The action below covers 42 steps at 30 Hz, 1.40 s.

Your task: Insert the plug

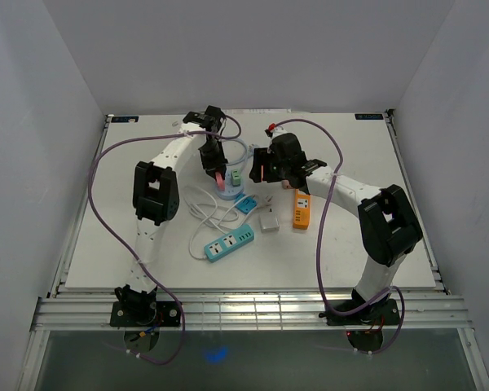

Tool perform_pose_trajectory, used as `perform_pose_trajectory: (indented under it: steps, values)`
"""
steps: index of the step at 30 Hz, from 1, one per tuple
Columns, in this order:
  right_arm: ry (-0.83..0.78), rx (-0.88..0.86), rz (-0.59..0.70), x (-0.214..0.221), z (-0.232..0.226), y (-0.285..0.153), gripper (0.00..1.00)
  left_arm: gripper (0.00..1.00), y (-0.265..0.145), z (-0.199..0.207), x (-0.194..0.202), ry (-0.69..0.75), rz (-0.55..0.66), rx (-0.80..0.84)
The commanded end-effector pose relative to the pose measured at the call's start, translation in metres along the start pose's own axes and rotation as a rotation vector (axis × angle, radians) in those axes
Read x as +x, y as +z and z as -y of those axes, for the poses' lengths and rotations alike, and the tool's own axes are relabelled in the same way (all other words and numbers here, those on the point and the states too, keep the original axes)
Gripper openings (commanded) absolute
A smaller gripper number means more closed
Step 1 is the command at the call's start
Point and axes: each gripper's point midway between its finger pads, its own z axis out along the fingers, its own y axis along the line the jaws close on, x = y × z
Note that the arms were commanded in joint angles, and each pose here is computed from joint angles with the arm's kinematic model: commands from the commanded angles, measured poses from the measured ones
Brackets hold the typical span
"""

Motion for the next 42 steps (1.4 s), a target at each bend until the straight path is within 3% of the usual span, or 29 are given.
perform_pose_trajectory:
  steps: [1, 18, 30, 33, 34, 38, 42]
  values:
    - [-0.003, -0.012, 0.031, -0.006, -0.002, -0.001, 0.66, 0.0, 0.008, -0.007, 0.0, 0.01, 0.022, -0.095]
    - [0.005, -0.015, 0.047, -0.008, -0.002, 0.003, 0.66, 0.0, 0.031, -0.021, 0.018, 0.019, 0.012, -0.223]
    - [0.008, -0.013, 0.041, -0.005, -0.001, 0.006, 0.66, 0.0, 0.014, -0.003, 0.008, 0.045, 0.085, -0.16]
    - [0.008, -0.011, 0.04, -0.004, 0.0, 0.006, 0.66, 0.12, 0.009, 0.005, 0.005, 0.057, 0.083, -0.122]
    - [0.007, -0.014, 0.04, -0.004, -0.001, 0.006, 0.66, 0.21, 0.007, 0.006, 0.003, 0.056, 0.087, -0.116]
    - [0.01, -0.012, 0.04, -0.004, 0.0, 0.006, 0.66, 0.42, -0.002, 0.01, -0.001, 0.057, 0.101, -0.094]
    - [0.011, -0.012, 0.043, -0.005, -0.001, 0.005, 0.67, 0.57, -0.015, 0.012, -0.008, 0.058, 0.123, -0.075]
